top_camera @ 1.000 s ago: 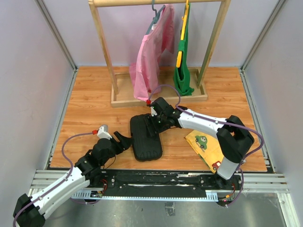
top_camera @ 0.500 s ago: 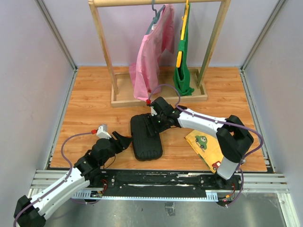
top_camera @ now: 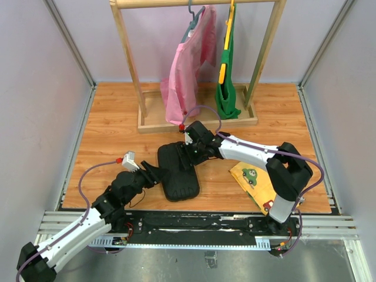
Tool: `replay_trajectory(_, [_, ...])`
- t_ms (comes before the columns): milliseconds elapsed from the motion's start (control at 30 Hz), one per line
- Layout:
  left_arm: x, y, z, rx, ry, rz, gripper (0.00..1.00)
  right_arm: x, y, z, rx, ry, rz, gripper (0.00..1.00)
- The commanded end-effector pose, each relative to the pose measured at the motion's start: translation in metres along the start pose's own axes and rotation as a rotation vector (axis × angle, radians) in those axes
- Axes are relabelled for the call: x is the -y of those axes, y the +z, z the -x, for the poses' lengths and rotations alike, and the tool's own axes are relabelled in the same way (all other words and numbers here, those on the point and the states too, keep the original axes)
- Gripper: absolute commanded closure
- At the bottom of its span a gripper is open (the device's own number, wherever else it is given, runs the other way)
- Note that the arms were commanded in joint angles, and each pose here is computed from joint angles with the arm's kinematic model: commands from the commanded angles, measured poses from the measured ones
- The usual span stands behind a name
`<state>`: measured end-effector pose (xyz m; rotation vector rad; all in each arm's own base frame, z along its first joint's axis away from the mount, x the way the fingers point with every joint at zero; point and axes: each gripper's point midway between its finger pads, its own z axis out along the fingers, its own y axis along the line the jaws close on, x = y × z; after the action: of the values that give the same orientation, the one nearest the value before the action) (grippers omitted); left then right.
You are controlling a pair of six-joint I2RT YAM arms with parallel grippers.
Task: Sort the tools into containers
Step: Close the storage box at the center of the board.
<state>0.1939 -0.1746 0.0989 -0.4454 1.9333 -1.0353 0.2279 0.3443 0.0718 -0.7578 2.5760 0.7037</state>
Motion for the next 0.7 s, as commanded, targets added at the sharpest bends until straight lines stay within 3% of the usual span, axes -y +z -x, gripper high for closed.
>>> replay_trajectory(0, [0.013, 0.001, 0.001, -0.001, -0.012, -0.055, 0.43, -0.01, 0.01, -0.02, -0.076, -0.029, 0.027, 0.28])
replay_trajectory(300, [0.014, -0.001, 0.016, 0.046, 0.01, -0.004, 0.42, -0.01, 0.01, -0.021, -0.077, -0.03, 0.024, 0.27])
replay_trajectory(667, [-0.025, -0.012, 0.015, 0.05, -0.019, 0.193, 0.12, -0.001, 0.007, -0.023, -0.063, -0.03, -0.024, 0.27])
